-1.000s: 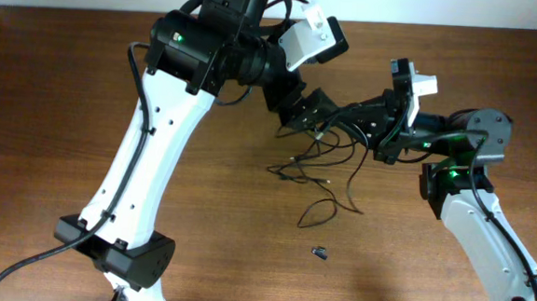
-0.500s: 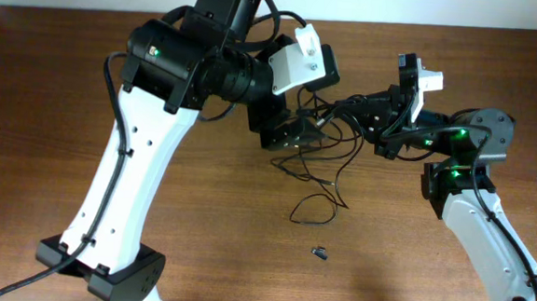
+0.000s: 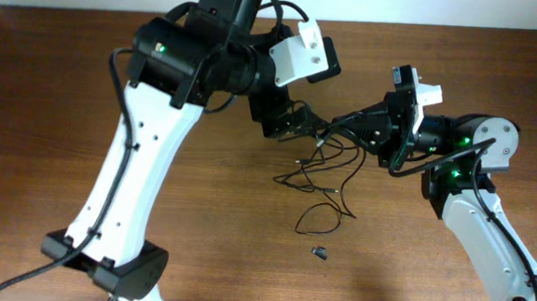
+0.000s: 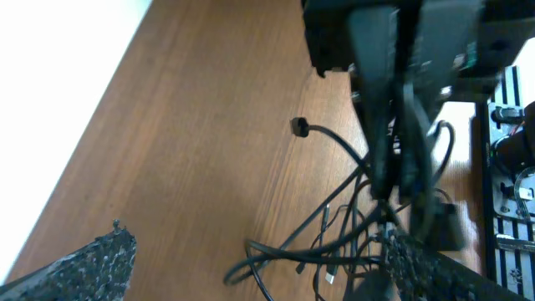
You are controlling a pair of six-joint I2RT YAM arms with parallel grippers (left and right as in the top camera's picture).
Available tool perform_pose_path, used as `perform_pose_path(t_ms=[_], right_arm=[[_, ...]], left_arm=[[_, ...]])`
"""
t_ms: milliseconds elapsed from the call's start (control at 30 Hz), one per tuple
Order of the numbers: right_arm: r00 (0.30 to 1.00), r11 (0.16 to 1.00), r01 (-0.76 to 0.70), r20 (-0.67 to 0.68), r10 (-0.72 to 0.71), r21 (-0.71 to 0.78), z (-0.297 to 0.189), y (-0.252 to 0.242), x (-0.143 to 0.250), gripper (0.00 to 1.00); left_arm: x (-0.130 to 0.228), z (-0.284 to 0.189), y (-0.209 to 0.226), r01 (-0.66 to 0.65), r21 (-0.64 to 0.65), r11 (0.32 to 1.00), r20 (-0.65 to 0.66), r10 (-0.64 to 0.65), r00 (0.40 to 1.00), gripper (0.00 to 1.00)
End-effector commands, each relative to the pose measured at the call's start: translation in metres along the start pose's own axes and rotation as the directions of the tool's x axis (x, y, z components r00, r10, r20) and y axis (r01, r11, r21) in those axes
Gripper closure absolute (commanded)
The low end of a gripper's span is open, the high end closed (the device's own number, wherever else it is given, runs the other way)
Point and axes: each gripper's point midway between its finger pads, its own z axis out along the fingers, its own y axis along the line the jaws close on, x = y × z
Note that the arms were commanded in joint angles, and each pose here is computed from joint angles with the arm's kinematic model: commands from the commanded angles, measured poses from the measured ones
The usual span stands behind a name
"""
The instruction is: Untangle cables
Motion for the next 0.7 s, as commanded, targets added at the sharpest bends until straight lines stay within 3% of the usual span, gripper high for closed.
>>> perform_pose_path(t_ms=[0,233,367,667], right_arm=[[1.0,1.0,0.026,-0.005,-0.026,-0.006,-0.002,0.004,-0.005,0.96],[1.0,1.0,0.025,0.009,-0.025,0.01,-0.002,0.001,-0.007,0.96],[0.999,0.999,0.024,0.029,-0.025,0.032,-0.002,-0.002,-0.011,0.96],[0.999,0.999,0.02,0.034,-0.021,0.038,-0.002,-0.003,-0.012,0.96]], left_arm=[[0.003,0.013,-0.003,0.007,0.056,0.998,-0.004,-0.006,1.0,0.01],[0.009,0.012,-0.014,0.039,0.105,0.994,-0.022,-0.037,0.999,0.01],[0.016,0.009,-0.033,-0.006,0.187,0.982,-0.031,0.012,0.999,0.0],[0.007,0.012,-0.03,-0.029,0.191,0.981,0.015,0.026,1.0,0.01]])
